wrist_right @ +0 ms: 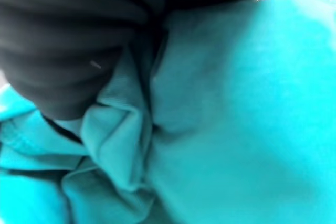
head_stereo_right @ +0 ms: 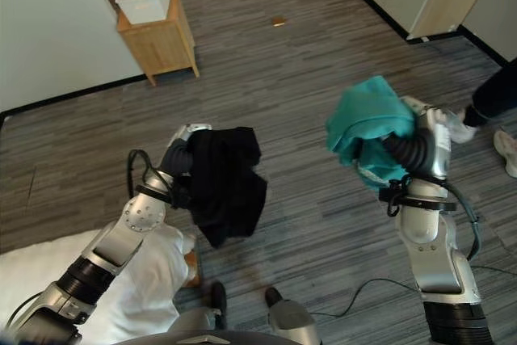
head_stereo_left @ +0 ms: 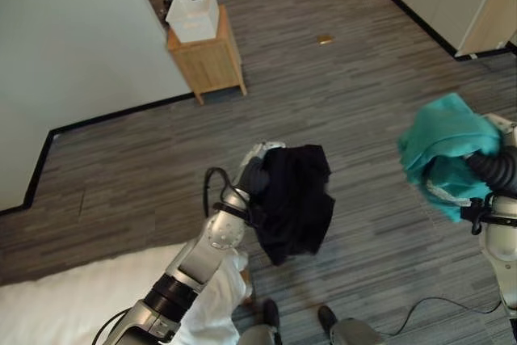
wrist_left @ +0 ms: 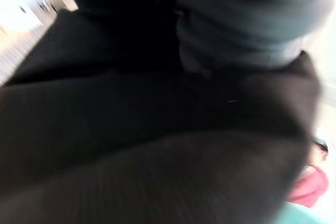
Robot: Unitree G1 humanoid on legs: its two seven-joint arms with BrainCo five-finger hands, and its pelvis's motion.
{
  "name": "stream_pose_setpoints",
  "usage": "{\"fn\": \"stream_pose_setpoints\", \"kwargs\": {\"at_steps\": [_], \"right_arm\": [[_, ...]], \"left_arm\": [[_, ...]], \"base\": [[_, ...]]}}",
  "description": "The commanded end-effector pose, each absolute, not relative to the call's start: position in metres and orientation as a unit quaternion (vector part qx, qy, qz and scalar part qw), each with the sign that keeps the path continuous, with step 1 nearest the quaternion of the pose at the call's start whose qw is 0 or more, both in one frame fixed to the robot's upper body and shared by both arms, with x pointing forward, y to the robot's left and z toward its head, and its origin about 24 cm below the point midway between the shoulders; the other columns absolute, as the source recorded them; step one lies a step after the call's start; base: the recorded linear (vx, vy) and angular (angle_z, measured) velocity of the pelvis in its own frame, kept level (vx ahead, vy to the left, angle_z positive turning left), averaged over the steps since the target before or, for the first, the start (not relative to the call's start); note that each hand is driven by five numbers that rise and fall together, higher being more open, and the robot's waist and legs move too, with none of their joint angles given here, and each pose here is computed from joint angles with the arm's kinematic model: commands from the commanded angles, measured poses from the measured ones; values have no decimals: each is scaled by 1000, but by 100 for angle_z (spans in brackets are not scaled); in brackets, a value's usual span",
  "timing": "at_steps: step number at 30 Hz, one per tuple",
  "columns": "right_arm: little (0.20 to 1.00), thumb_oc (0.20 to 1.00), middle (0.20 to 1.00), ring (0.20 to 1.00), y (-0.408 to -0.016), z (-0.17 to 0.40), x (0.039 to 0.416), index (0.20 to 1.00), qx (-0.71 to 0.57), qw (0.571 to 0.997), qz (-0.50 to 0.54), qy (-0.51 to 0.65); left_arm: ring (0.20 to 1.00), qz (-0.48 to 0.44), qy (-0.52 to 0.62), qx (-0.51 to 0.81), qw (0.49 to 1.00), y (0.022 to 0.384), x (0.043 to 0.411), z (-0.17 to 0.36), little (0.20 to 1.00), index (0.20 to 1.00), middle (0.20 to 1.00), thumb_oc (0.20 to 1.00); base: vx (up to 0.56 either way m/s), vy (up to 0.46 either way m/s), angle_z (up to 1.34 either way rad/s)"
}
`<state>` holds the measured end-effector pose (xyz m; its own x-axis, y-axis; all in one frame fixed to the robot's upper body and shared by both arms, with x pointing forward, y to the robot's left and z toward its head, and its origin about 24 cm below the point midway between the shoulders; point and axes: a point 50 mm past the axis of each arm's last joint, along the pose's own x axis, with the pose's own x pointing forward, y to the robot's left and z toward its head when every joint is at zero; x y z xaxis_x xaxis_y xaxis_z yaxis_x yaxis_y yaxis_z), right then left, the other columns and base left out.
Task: Pick up bed clothes into laundry basket.
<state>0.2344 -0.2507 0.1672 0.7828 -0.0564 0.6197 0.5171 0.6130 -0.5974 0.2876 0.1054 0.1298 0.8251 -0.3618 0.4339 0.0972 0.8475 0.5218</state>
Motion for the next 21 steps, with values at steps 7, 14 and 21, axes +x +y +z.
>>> {"fn": "stream_pose_setpoints", "kwargs": {"at_steps": [7, 14, 21], "right_arm": [[200, 200, 200, 200, -218, 214, 238, 200, -406, 812, -113, -405], [200, 200, 200, 200, -221, 181, 243, 200, -426, 835, -115, -330], [200, 200, 200, 200, -223, 187, 239, 200, -460, 807, -143, -342]], "left_arm": [[200, -80, -366, 273, 886, 109, 305, 186, 200, 200, 200, 200], [200, -119, -372, 295, 872, 109, 292, 185, 200, 200, 200, 200], [200, -149, -385, 244, 878, 76, 297, 192, 200, 200, 200, 200]], "base": [[504, -118, -33], [535, -101, -40], [539, -8, 43]]}}
